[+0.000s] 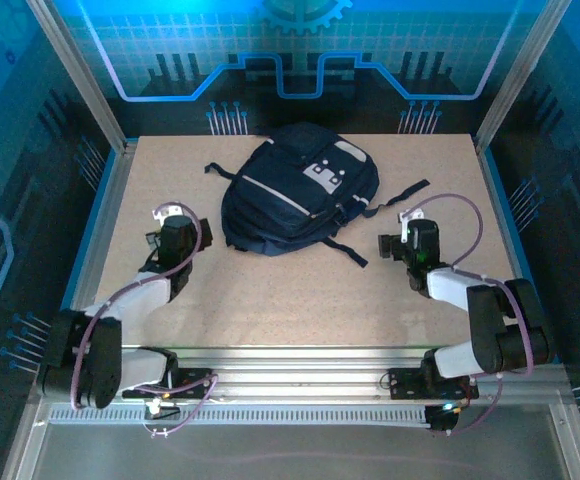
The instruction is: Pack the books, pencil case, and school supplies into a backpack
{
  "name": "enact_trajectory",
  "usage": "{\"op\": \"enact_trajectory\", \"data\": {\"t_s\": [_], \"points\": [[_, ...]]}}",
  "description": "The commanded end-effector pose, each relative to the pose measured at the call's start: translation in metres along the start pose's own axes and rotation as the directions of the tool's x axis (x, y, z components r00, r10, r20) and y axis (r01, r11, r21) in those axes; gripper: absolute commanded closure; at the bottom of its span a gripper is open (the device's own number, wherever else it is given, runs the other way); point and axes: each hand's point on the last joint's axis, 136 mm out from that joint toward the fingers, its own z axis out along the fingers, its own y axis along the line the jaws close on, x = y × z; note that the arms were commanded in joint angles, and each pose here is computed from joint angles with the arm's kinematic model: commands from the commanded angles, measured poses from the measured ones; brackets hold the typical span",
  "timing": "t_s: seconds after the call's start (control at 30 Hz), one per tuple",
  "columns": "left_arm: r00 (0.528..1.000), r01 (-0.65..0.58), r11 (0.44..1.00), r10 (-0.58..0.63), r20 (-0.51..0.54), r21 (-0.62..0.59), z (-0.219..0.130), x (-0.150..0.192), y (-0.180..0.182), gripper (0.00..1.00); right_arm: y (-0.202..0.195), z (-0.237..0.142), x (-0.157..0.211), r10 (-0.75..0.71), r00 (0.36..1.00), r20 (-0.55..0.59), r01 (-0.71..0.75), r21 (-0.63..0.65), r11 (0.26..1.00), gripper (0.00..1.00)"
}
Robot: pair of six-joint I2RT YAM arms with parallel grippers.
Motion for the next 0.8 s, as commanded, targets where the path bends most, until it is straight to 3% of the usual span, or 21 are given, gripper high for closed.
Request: {"op": "enact_trajectory", "data": {"t_s": [0.0,0.03,0.23,0.27,0.33,0.77], "points": [[0.985,-0.039,0.994,0.02,0.174,0.105,0.007,-0.027,-0.013,0.01,0.0,0.005,-0.037,0.013,0.972,0.234,-0.009,-0.017,1.0,0.0],[0.982,-0.05,0.991,0.027,0.187,0.121,0.009,-0.025,-0.015,0.01,0.0,0.007,-0.033,0.026,0.983,0.183,-0.019,-0.039,0.999,0.0],[0.968,-0.033,0.971,-0.027,0.249,0.235,0.024,-0.007,-0.016,0.01,-0.004,0.007,-0.033,0.053,0.981,0.187,-0.043,-0.055,0.998,0.0],[0.978,-0.021,0.968,-0.032,0.205,0.25,0.024,-0.003,-0.015,0.01,-0.004,0.007,-0.034,0.053,0.981,0.187,-0.044,-0.054,0.998,0.0],[0.974,-0.021,0.962,-0.042,0.222,0.271,0.024,-0.004,-0.016,0.01,-0.004,0.007,-0.034,0.052,0.981,0.188,-0.043,-0.054,0.998,0.0],[0.983,-0.047,0.973,0.005,0.184,0.226,0.032,-0.004,-0.019,0.01,-0.004,0.007,-0.034,0.049,0.981,0.189,-0.04,-0.052,0.998,0.0]]}}
